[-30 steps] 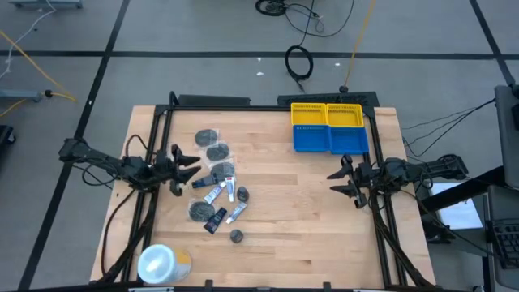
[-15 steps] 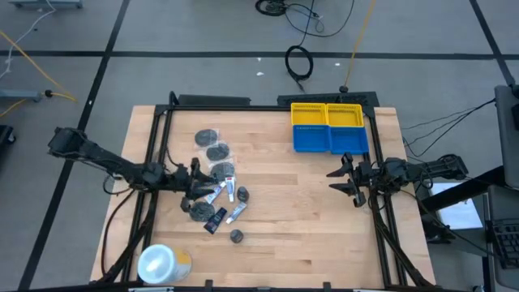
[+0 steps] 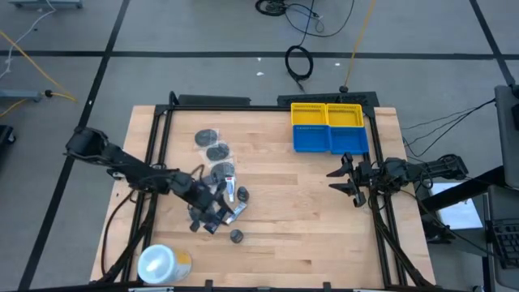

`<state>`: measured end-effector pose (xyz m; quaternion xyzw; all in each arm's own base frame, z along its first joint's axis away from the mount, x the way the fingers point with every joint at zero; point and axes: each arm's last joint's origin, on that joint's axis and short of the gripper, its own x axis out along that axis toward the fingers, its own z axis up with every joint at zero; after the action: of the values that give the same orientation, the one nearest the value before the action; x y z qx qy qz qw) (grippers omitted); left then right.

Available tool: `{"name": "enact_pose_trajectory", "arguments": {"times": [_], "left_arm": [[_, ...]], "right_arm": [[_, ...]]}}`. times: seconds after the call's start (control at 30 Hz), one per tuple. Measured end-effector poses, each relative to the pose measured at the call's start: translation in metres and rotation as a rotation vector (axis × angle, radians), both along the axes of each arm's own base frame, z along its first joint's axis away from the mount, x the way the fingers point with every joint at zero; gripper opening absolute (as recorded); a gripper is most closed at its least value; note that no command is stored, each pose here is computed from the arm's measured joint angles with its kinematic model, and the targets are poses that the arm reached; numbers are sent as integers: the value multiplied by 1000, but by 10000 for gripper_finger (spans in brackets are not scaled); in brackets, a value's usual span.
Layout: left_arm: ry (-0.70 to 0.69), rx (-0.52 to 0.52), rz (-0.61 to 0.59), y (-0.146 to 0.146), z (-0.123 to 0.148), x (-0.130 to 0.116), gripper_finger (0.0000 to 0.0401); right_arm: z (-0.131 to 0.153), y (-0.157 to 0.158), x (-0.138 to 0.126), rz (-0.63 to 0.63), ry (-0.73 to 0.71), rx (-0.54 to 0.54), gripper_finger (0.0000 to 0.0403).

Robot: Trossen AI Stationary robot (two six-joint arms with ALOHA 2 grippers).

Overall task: Pick & Place Travel size toiletries
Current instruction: Put the gray deodorant into the right blue basket

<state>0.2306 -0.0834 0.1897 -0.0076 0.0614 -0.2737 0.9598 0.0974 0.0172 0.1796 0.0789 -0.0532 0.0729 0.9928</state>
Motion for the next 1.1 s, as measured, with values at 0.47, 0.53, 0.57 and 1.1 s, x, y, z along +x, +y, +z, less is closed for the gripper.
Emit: {"name": "enact_pose_trajectory", "arguments": {"times": [0.47,0.53,0.57,1.1], "left_arm": [[94,-41,-38,-23,-8,24,171],[89,-52,-46,-26,-4,25,171],[85,-53,-49,-27,-3,25,171],[144,-2,80,-39,-8,21,275]], "right_arm": [[0,0,0,0,-1,0,155],[0,0,0,0,-1,0,155],[0,0,0,0,-1,0,155],[0,0,0,0,-1,-3,155]]}}
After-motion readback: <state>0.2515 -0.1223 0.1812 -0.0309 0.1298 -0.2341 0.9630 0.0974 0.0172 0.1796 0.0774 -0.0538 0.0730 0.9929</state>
